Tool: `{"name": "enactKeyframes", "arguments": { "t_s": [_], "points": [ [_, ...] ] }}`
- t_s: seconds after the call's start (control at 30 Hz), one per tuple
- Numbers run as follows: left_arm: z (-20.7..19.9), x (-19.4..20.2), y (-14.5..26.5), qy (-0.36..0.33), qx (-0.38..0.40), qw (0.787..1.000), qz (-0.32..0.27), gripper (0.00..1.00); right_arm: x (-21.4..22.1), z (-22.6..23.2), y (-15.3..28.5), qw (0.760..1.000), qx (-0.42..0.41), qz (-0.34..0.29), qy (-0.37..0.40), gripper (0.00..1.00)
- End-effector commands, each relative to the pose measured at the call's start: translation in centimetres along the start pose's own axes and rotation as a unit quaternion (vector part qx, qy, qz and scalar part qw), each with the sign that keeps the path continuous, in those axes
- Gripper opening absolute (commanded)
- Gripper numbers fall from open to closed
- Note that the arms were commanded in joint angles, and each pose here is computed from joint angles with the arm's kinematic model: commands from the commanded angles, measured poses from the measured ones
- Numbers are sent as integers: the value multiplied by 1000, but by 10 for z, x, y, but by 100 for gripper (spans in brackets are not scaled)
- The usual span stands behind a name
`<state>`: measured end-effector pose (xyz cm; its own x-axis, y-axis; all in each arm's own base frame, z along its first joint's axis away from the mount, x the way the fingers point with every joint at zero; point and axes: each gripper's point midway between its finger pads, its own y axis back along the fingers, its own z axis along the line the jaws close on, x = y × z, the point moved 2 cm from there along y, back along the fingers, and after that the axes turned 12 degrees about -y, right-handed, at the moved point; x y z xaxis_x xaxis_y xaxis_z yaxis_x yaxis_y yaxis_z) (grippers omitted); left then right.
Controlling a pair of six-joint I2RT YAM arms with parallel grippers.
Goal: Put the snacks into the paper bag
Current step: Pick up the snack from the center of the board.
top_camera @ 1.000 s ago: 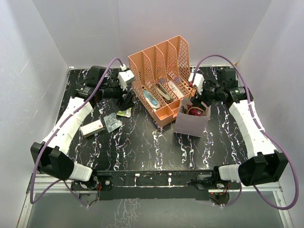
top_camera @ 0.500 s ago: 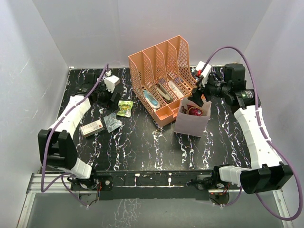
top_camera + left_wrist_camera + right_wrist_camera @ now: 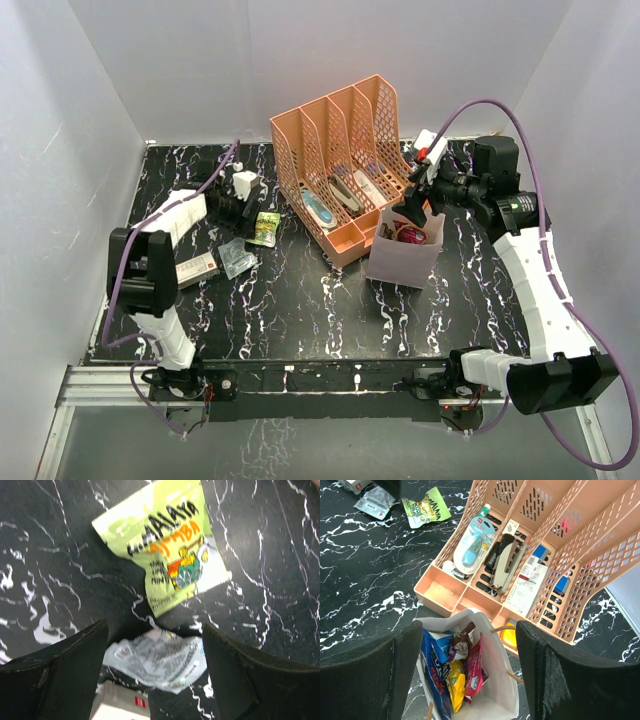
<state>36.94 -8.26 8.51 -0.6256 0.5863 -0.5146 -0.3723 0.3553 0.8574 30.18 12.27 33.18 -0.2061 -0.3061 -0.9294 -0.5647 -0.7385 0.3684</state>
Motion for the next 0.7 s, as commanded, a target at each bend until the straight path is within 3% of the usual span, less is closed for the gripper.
{"name": "enactKeyframes", "arguments": {
  "t_s": [0.0,0.67],
  "points": [
    [7,-34,-7,3,18,999,-43,73,-14,5,4,999,1,-27,17,78],
    [35,-51,-52,55,106,991,-64,59,10,4,-10,1000,-7,-8,8,79]
  ]
}}
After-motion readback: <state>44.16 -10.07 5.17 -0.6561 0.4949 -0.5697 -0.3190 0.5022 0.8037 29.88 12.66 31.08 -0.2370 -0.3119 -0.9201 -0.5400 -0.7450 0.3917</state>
